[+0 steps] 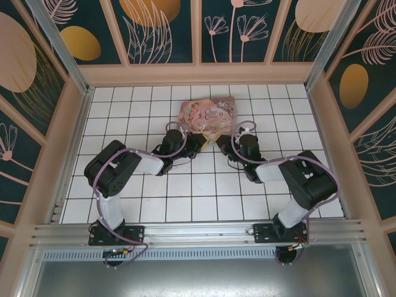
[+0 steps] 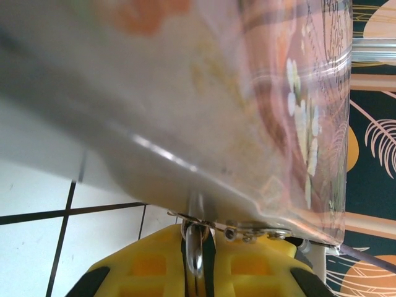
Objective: Unlock a padlock with a key
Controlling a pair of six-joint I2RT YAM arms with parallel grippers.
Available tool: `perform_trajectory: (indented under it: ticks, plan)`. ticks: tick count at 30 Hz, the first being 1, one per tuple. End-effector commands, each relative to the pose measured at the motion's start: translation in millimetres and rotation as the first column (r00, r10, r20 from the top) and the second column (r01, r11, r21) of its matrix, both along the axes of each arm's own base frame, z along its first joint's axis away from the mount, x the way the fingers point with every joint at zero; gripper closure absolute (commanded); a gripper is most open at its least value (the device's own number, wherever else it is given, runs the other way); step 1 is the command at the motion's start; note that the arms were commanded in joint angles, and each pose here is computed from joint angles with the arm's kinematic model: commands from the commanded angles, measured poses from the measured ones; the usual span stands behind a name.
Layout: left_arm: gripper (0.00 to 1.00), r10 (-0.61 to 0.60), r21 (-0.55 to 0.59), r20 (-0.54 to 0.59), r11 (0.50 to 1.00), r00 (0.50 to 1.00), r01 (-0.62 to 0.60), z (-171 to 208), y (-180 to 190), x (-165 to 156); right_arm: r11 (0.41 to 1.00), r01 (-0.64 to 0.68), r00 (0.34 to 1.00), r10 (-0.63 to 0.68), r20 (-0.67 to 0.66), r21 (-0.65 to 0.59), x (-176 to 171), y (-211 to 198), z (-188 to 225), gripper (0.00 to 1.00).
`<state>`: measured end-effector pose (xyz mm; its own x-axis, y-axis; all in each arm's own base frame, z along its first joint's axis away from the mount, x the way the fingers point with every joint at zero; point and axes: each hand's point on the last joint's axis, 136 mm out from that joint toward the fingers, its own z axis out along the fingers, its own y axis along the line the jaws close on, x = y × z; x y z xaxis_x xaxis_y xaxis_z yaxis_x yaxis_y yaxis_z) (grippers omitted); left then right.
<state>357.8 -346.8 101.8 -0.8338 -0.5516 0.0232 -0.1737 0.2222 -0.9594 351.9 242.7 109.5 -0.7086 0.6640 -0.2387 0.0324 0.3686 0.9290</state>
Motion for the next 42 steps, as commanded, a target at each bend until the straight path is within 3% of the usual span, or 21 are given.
perform_trajectory:
  ticks: [1,6,17,21,26,29,35,38,42]
  plan:
    - [1.0,-0.1,-0.098,0.049,0.99,0.994,0.105,36,-20,-20,0.988,-0.067,0.998,0.065,0.024,0.136,-6,17,14,1.0]
    - [1.0,-0.085,-0.103,0.05,0.991,0.995,0.09,39,-18,-18,0.966,-0.043,0.998,0.055,-0.041,0.253,-17,24,13,1.0]
    - [1.0,-0.08,-0.096,0.047,0.992,0.996,0.085,38,-18,-17,0.965,0.01,0.997,0.01,-0.073,0.261,-18,21,12,1.0]
    - [1.0,-0.087,-0.092,0.047,0.992,0.995,0.091,36,-18,-18,0.949,-0.119,0.993,0.119,0.015,0.291,-15,45,37,1.0]
    - [1.0,-0.09,-0.082,0.039,0.992,0.995,0.093,31,-19,-18,0.954,-0.248,0.967,0.233,0.103,0.167,-20,81,53,1.0]
    - [1.0,-0.09,-0.079,0.035,0.993,0.995,0.092,28,-19,-18,0.961,-0.251,0.965,0.238,0.113,0.115,-20,84,54,1.0]
    - [1.0,-0.087,-0.08,0.033,0.993,0.996,0.089,26,-19,-17,0.944,-0.272,0.962,0.26,0.088,0.187,-21,90,44,1.0]
    - [1.0,-0.083,-0.073,0.027,0.994,0.996,0.085,22,-19,-17,0.908,-0.347,0.936,0.319,0.147,0.234,-22,106,60,1.0]
    - [1.0,-0.067,-0.038,0.028,0.997,0.997,0.068,14,-15,-15,0.905,-0.364,0.929,0.335,0.157,0.221,-19,105,62,1.0]
